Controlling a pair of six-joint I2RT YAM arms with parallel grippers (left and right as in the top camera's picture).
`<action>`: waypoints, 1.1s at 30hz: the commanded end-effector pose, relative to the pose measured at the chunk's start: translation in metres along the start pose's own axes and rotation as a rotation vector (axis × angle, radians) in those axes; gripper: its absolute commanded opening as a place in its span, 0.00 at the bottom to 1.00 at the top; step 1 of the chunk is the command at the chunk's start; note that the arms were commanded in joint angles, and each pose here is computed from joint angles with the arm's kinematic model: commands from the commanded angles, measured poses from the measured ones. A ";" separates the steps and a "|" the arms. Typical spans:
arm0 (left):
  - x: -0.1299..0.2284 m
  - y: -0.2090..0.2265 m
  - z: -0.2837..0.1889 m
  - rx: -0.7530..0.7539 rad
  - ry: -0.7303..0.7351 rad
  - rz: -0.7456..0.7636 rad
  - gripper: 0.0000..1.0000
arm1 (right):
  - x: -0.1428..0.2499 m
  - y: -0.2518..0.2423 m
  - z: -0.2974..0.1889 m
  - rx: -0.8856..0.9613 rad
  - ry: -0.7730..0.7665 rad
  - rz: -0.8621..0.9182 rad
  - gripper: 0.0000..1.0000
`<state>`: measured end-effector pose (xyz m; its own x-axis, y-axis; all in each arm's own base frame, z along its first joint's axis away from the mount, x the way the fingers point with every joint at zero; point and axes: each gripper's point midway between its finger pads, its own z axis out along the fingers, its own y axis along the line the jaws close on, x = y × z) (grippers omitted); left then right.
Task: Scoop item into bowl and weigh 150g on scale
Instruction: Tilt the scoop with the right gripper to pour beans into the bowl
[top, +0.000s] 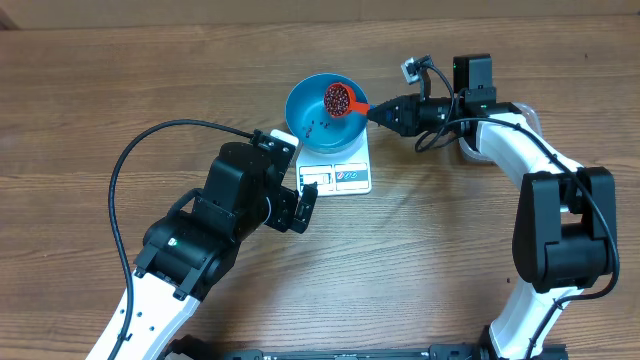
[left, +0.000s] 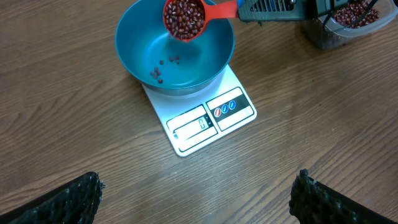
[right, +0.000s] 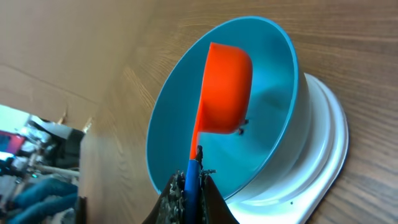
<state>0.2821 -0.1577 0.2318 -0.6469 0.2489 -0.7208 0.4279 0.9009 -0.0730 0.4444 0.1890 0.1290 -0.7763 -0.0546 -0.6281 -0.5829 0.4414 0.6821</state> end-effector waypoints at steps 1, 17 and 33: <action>0.002 0.004 0.001 -0.013 0.005 0.003 1.00 | -0.007 0.002 0.001 -0.004 -0.008 -0.160 0.04; 0.002 0.004 0.001 -0.013 0.005 0.003 1.00 | -0.002 0.001 0.001 -0.007 0.007 -0.541 0.04; 0.002 0.004 0.001 -0.013 0.005 0.003 1.00 | 0.007 0.002 0.002 -0.021 0.030 -0.974 0.04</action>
<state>0.2821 -0.1577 0.2318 -0.6469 0.2489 -0.7208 0.4279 0.9009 -0.0730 0.4339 0.1874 0.1191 -0.1029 -0.3948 -0.9130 -0.9724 0.2333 0.0087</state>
